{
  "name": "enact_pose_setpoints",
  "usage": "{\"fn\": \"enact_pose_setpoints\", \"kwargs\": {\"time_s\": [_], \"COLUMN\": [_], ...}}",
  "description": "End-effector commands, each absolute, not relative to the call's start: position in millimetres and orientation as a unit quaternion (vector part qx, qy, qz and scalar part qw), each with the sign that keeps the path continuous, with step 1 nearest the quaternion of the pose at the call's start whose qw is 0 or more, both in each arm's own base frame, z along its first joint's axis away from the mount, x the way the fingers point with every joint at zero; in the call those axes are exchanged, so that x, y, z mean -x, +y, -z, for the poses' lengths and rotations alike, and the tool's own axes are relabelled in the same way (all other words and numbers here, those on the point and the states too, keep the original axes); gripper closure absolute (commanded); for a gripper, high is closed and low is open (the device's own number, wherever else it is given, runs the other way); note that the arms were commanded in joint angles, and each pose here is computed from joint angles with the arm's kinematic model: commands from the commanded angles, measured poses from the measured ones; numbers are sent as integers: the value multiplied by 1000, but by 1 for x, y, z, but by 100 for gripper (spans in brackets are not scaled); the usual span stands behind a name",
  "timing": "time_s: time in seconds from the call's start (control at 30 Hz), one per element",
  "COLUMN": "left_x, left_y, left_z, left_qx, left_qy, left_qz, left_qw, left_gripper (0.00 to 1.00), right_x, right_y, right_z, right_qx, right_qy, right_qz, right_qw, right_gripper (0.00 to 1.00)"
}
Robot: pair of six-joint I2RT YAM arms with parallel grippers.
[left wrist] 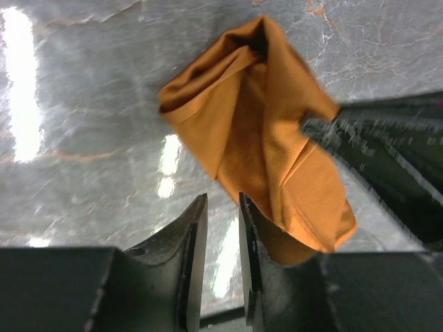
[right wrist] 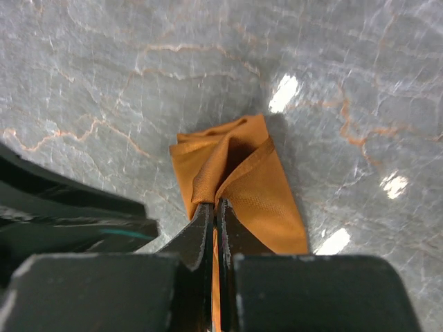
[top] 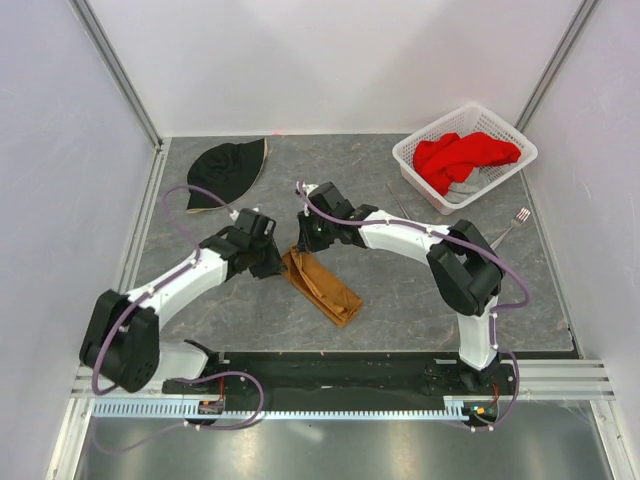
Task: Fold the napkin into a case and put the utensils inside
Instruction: Grasp the top corner of the smaller rectangle folded napkin at the center of the board.
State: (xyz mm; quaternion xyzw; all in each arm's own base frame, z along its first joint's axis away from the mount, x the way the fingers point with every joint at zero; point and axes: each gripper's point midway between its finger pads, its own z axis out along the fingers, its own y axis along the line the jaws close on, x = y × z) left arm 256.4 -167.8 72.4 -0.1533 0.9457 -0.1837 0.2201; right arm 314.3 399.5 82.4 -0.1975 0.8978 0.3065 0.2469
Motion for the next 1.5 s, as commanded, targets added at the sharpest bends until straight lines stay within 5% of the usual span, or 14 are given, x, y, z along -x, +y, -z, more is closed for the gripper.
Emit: {"fn": "enact_pose_setpoints", "kwargs": {"time_s": [0.0,0.63,1.17,1.47], "left_x": [-286,-301,-293,-294], "left_y": [-176,-194,-197,-196], "left_z": [-84,-53,-36,-36], "left_qx": [123,84,69,72], "left_qy": [940,955,962,960], "left_qz": [151,29,-3,-1], "left_qw": [280,281,265,270], "left_gripper": [70,76,70,90], "right_x": [-302,-308,-307,-305], "right_y": [401,386,384,382], "right_z": [-89,-91,-88,-82], "right_qx": [186,148,143,141], "right_qy": [897,898,898,900], "right_qz": [-331,-358,-365,-363], "right_qw": [225,207,201,197], "right_gripper": [100,100,100,100]}}
